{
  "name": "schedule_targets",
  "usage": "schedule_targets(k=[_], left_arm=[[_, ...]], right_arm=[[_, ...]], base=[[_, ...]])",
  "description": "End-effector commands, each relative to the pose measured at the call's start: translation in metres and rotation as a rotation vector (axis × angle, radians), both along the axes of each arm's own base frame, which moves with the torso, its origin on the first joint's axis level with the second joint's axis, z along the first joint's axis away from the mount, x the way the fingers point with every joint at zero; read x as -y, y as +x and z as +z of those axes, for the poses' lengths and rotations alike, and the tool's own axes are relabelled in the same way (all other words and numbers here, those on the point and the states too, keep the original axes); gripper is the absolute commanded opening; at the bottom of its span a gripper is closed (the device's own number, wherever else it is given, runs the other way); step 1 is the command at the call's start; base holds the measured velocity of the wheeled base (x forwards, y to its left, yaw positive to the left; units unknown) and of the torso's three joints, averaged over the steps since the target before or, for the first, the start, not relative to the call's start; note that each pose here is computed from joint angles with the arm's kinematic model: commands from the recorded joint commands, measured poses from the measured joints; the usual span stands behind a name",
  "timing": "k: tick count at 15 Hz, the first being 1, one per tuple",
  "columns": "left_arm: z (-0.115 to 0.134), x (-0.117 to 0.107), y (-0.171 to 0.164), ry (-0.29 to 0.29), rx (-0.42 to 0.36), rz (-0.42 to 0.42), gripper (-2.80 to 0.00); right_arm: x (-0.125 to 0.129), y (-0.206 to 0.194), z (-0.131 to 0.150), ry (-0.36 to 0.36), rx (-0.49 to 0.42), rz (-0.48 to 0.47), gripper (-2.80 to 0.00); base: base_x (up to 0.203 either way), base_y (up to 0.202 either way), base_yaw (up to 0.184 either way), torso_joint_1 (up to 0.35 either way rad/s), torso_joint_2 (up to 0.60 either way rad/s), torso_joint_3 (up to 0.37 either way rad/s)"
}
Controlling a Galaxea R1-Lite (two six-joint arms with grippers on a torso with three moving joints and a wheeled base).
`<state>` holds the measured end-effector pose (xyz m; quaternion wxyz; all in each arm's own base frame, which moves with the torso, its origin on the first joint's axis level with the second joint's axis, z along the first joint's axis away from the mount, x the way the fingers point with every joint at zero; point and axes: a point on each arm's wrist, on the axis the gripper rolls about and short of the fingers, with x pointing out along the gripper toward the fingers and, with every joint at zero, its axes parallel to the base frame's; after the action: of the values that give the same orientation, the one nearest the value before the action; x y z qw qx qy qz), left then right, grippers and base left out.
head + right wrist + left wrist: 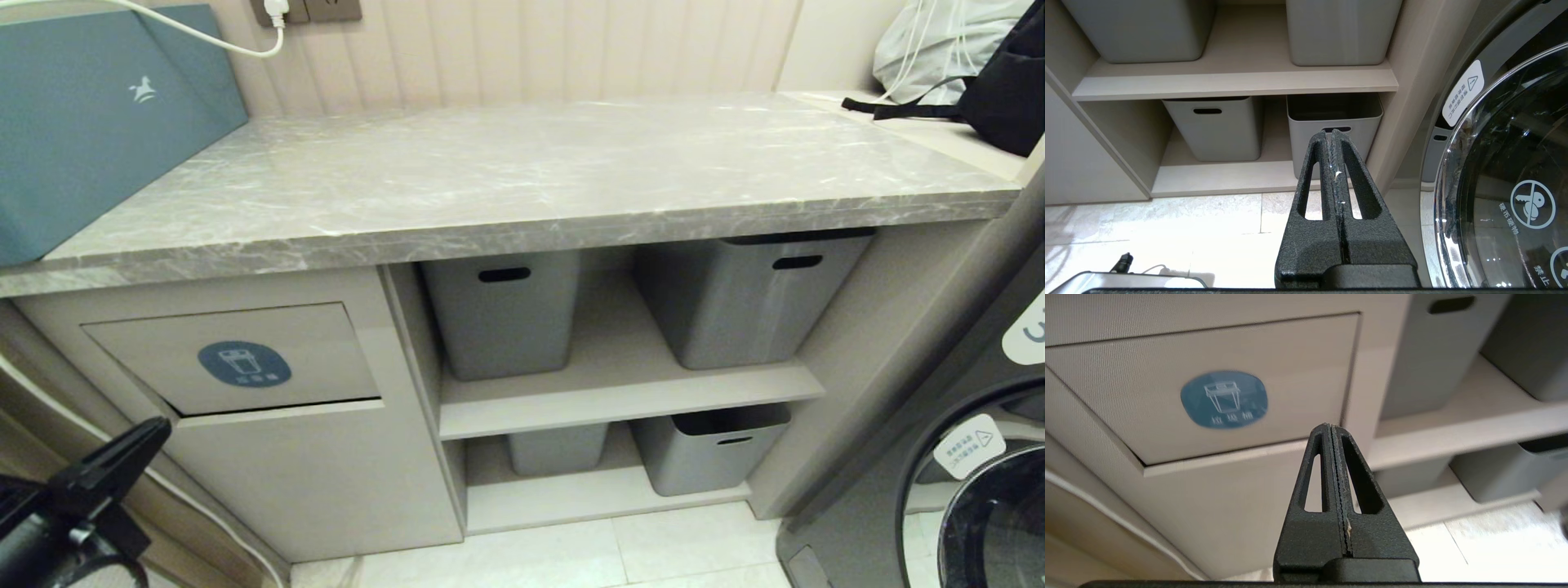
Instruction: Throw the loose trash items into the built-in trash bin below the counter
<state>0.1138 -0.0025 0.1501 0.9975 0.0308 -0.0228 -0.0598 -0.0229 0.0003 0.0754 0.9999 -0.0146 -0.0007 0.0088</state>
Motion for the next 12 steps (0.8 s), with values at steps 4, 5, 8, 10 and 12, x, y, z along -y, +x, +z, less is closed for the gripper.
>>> schedule_targets(k=[4, 5, 8, 10, 12], left_arm=[[-0.002, 0.001, -0.061, 0.019, 0.067, -0.021, -2.8], [-0.006, 0.001, -0.072, 0.021, 0.069, -0.019, -2.8], [-0.022, 0.0, -0.099, 0.036, 0.069, -0.002, -2.8], [-0.033, 0.0, -0.112, 0.057, 0.072, 0.026, -2.8], [-0.043, -0.001, -0.118, 0.086, 0.034, 0.081, -2.8]], right_arm=[[0.0, 0.0, 0.0, 0.0, -0.001, 0.001, -2.8], [0.0, 0.0, 0.0, 0.0, -0.003, 0.001, -2.8], [0.0, 0.0, 0.0, -0.001, -0.002, 0.001, -2.8], [0.0, 0.0, 0.0, -0.001, -0.002, 0.001, -2.8], [0.0, 0.0, 0.0, 0.0, -0.001, 0.0, -2.8]], base=[[0.0, 0.0, 0.0, 0.0, 0.0, 0.0], [0.0, 0.0, 0.0, 0.0, 0.0, 0.0], [0.0, 0.0, 0.0, 0.0, 0.0, 0.0], [0.0, 0.0, 0.0, 0.0, 0.0, 0.0], [0.0, 0.0, 0.0, 0.0, 0.0, 0.0]])
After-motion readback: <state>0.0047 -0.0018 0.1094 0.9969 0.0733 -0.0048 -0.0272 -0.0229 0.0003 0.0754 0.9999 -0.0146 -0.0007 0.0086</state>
